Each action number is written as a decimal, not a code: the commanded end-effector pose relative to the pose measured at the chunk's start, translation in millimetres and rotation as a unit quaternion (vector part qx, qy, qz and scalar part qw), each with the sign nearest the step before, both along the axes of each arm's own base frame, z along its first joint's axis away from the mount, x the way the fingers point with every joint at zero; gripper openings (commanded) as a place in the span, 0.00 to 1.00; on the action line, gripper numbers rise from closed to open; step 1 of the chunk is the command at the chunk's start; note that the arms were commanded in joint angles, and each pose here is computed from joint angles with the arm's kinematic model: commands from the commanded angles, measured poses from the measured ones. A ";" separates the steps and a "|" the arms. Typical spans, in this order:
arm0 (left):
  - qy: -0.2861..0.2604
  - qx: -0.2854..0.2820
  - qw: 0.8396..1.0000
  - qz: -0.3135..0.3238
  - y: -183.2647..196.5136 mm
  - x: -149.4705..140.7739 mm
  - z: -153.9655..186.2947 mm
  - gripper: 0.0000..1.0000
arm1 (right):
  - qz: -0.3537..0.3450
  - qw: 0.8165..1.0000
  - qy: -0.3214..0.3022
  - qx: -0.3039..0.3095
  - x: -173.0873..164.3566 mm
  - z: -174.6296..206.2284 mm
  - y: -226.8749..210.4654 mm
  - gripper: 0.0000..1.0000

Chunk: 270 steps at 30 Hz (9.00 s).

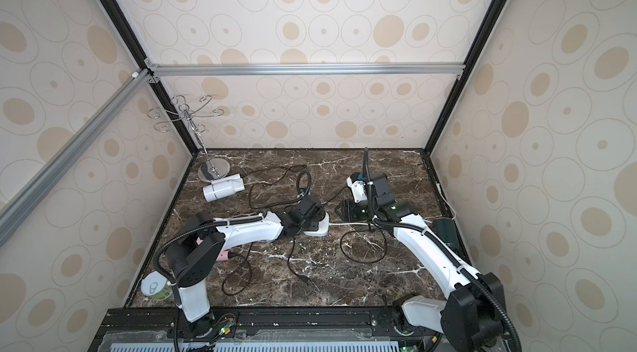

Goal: Charge the blow dryers
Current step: Insert the plug into the socket, then pick up the plug from the center of the board.

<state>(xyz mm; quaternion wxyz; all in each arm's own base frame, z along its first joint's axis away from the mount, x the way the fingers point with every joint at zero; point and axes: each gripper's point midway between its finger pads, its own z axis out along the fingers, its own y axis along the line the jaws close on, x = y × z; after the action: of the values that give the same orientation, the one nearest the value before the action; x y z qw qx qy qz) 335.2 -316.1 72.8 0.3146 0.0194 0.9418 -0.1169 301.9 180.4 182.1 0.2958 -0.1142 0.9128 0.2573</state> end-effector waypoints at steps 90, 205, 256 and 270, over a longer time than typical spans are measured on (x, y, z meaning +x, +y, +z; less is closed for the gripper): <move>-0.011 -0.402 0.908 -0.120 78.3 -85.7 136.4 0.47 | 0.309 0.909 0.154 0.232 -115.9 -0.1 155.1 0.00; 0.037 -0.446 0.837 -0.316 40.8 -128.7 170.0 0.29 | 0.341 0.851 0.225 0.331 -112.8 20.7 145.2 0.05; -0.119 -0.164 0.979 0.030 62.5 -8.8 95.2 0.00 | 0.088 0.991 0.023 0.103 -33.4 15.1 53.0 0.50; -0.101 -0.098 0.990 0.021 13.4 -0.8 52.8 0.00 | 0.038 0.998 -0.013 0.037 -15.9 -1.0 31.6 0.50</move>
<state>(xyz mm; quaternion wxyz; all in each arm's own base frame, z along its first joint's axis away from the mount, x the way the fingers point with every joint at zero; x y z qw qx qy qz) 325.1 -298.0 111.2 0.3860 -0.0178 0.8988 -0.2072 287.4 221.4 187.4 0.2911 -0.1363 0.8883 0.3281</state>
